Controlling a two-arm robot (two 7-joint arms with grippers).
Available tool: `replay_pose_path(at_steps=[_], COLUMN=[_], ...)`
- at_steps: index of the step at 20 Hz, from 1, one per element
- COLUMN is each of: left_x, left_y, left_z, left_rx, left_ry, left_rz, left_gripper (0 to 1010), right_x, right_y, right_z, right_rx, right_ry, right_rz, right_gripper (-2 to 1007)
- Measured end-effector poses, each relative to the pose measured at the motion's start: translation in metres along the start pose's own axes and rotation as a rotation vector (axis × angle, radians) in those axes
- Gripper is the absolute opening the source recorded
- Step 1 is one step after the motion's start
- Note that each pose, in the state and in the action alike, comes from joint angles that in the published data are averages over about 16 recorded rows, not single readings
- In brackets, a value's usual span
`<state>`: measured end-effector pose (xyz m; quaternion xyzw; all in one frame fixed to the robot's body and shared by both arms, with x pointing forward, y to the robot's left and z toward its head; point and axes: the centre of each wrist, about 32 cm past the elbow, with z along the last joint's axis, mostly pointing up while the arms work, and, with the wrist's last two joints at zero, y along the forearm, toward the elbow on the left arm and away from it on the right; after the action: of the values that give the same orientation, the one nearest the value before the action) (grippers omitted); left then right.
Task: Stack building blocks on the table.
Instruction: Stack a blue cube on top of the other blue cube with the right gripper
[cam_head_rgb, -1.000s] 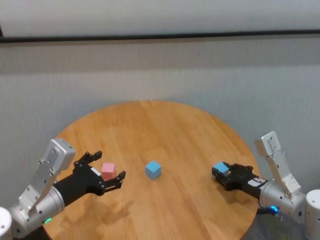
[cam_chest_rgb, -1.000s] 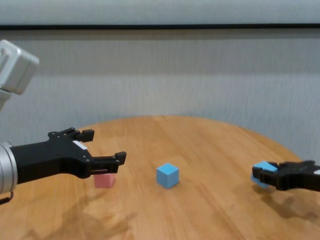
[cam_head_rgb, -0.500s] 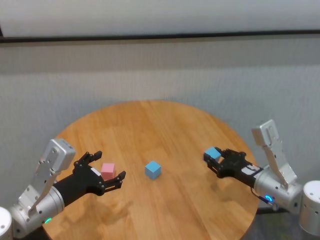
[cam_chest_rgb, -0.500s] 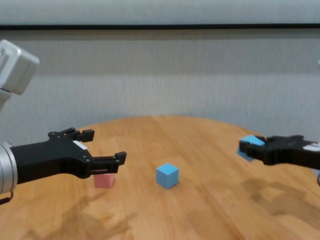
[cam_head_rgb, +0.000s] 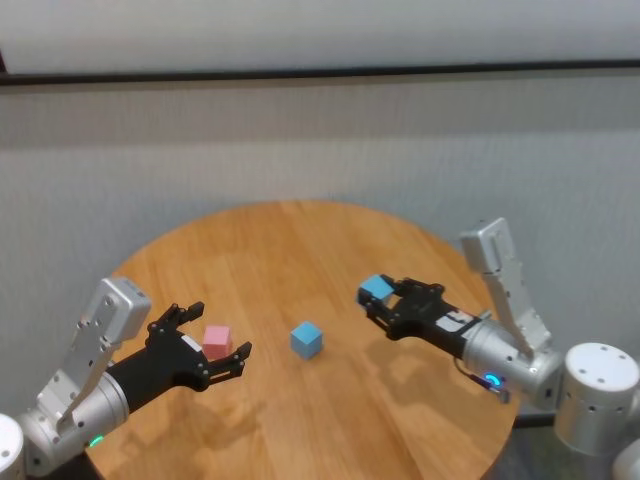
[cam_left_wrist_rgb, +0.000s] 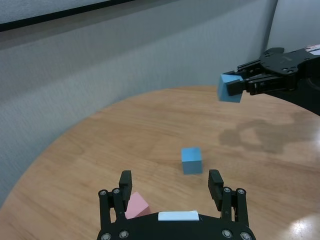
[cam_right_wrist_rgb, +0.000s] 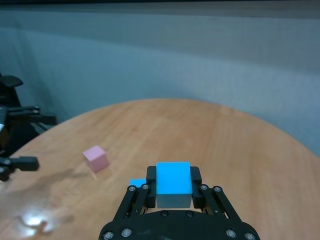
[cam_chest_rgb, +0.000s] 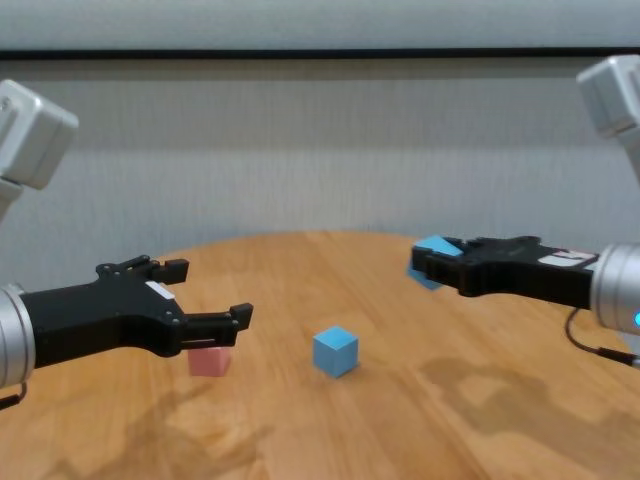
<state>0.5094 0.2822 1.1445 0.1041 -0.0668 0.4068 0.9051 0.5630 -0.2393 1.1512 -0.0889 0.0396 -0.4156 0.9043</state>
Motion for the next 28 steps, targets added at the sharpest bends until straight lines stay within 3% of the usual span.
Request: replay_pose_path(at_steps=[4, 9, 19, 28], left_x=[0.0000, 0.0000, 0.0000, 0.0000], left_y=[0.000, 0.000, 0.000, 0.000], left_z=[0.0000, 0.0000, 0.0000, 0.0000], left_rx=[0.000, 0.000, 0.000, 0.000], left_ry=[0.000, 0.000, 0.000, 0.000], left_rz=[0.000, 0.000, 0.000, 0.000], left_gripper=[1002, 1002, 1002, 1002], right_x=[-0.0084, -0.0139, -0.0148, -0.0181], right_y=[0.0115, 0.0251, 0.0486, 0.0610], right_z=[0.0032, 0.0036, 0.0010, -0.0005], right_rx=[0.001, -0.013, -0.062, -0.078], right_ry=[-0.007, -0.021, -0.040, -0.037], right_rz=[0.025, 0.046, 0.072, 0.090], right_gripper=[370, 370, 370, 370])
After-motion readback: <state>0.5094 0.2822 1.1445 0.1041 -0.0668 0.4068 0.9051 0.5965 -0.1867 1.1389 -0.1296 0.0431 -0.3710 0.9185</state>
